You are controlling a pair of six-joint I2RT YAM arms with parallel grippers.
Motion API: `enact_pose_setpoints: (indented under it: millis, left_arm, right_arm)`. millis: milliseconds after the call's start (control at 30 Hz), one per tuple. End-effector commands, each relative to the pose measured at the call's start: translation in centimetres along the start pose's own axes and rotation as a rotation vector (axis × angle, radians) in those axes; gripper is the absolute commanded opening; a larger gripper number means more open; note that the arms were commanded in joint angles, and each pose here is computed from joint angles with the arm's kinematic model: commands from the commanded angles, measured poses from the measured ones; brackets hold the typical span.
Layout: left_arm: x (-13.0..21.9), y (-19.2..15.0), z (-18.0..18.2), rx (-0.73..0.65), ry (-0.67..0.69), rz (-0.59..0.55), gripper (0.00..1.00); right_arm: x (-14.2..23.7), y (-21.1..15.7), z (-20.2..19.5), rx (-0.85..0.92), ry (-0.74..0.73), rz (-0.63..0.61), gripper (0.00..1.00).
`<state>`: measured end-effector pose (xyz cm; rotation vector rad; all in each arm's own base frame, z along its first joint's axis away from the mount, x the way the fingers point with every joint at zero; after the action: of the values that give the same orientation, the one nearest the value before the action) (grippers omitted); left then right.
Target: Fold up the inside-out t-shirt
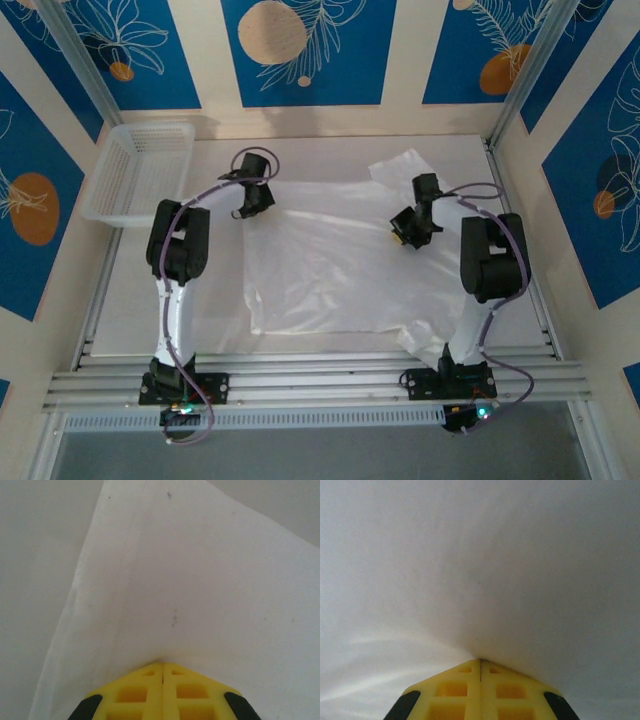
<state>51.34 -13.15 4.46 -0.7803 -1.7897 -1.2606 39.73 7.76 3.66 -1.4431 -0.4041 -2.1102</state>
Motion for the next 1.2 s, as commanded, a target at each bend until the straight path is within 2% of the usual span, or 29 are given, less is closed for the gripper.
enact_pose_setpoints:
  millis: [0,100,200,267,367,433,533,600,700,800,1000,1167]
  left_arm:
    - [-2.0,0.9,3.3,0.029,0.061,0.060,0.00]
    - [-3.0,3.8,3.4,0.034,0.040,0.038,0.00]
    - [-3.2,6.8,3.2,0.043,0.007,-0.014,0.00]
    - [-2.5,9.0,2.8,0.052,-0.031,-0.068,0.00]
    - [0.3,11.6,1.8,0.042,-0.080,-0.142,0.00]
    - [3.1,12.4,1.0,0.042,-0.128,-0.173,0.14]
    - [8.3,11.9,-0.2,0.066,-0.226,-0.222,0.36]
    - [12.3,10.5,-0.8,0.069,-0.289,-0.257,0.45]
    - [17.1,7.1,-1.6,0.036,-0.344,-0.281,0.49]
    - [20.4,2.7,-2.2,-0.055,-0.356,-0.287,0.51]
    - [22.8,-6.8,-2.3,-0.260,-0.352,-0.232,0.53]
    - [22.8,-12.2,0.3,-0.312,-0.339,-0.194,0.57]
  right_arm:
    - [-2.2,-0.5,2.3,-0.028,0.003,0.032,0.00]
    - [-3.2,-0.8,5.4,0.014,0.017,0.024,0.00]
    - [-2.7,-0.7,8.8,0.050,0.069,0.029,0.00]
    - [-1.0,-0.5,11.0,0.085,0.119,0.019,0.00]
    - [3.7,-0.5,12.8,0.151,0.181,-0.034,0.01]
    - [7.2,-0.4,12.3,0.188,0.200,-0.102,0.06]
    - [11.3,-0.1,8.5,0.193,0.198,-0.194,0.20]
    - [13.2,0.5,3.9,0.128,0.179,-0.237,0.26]
    - [14.1,1.2,-3.9,0.006,0.151,-0.260,0.32]
    - [12.8,0.7,-9.7,-0.043,0.134,-0.196,0.35]
    - [9.2,-1.1,-14.7,-0.059,0.025,-0.015,0.42]
    - [7.6,-1.3,-17.8,-0.104,-0.092,-0.030,0.44]
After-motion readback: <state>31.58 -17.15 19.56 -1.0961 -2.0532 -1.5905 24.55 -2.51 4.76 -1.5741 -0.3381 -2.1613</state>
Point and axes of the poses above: each hand's point on the last joint's axis, 136 mm out from that joint toward the fingers, its own x axis back along the fingers, its own z axis along the line the jaws close on, y = z × x, the point moved 2 cm from there along x, back along the fingers, and after that the axes turned 5 degrees about -x, right-handed, at the moved point
